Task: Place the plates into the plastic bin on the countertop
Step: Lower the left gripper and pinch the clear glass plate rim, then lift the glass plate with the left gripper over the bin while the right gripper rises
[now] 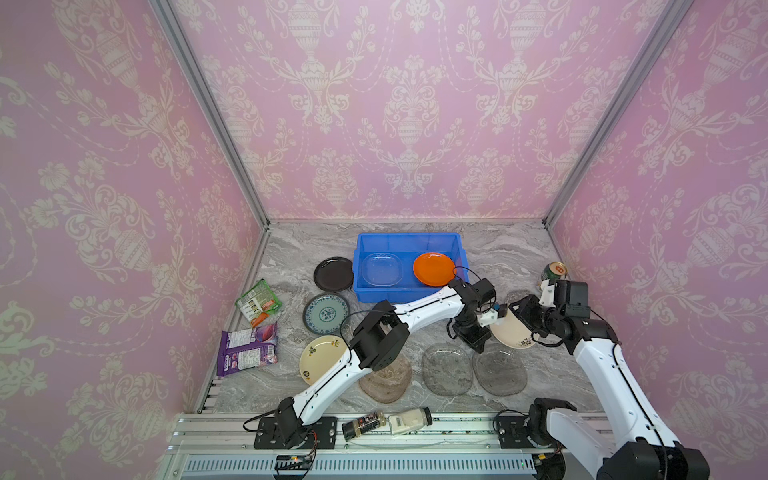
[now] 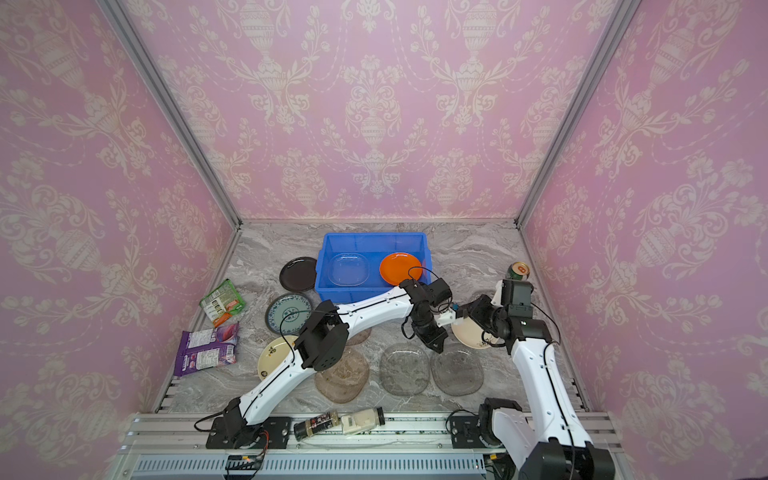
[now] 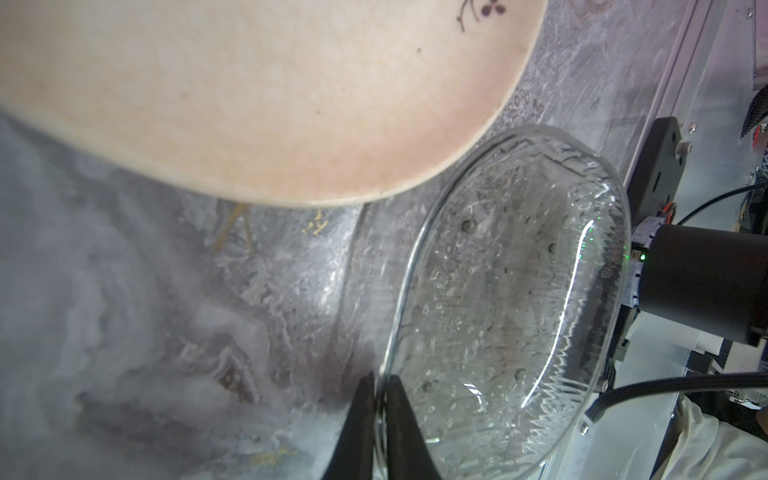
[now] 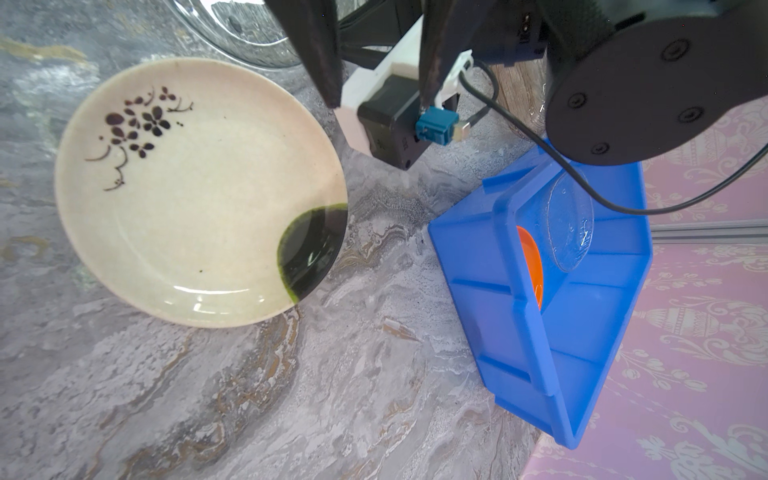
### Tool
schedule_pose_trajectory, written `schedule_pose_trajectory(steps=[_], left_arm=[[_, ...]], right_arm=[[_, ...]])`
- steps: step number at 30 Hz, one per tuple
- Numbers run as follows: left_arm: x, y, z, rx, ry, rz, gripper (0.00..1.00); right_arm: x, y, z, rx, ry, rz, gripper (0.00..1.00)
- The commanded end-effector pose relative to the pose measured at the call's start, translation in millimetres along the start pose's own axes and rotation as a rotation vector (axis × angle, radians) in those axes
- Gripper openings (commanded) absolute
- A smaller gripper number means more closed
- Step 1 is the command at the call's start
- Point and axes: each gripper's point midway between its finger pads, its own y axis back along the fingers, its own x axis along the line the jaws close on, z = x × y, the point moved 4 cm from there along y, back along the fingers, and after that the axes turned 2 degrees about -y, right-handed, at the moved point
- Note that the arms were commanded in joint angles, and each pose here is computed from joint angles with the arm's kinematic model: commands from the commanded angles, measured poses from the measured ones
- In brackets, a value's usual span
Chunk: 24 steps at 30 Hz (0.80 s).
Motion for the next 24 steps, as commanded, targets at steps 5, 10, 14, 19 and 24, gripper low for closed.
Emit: schedule_pose_trajectory(steps=[5, 10, 14, 19, 24], left_arm=[[-2, 1, 0, 0.011, -0.031, -0.017, 0.01], [-11, 23, 7, -0.030, -0.056, 0.005, 0.00], [-24, 56, 16, -0.091, -0.082, -0.001, 0.00], [-32, 105, 29, -0.218, -0.098, 0.022, 0.00], [-26, 149, 39, -0.393, -0.048, 0.029, 0.00]], right_arm=[[0, 0, 3, -0.015, 0.015, 0.008, 0.33], [7, 7, 10, -0.025, 0.026, 0.010, 0.33], [16, 21, 22, -0.072, 0.067, 0.009, 0.33], [33, 51, 48, -0.196, 0.102, 0.003, 0.33], [62, 90, 79, -0.348, 0.136, 0.043, 0.34]])
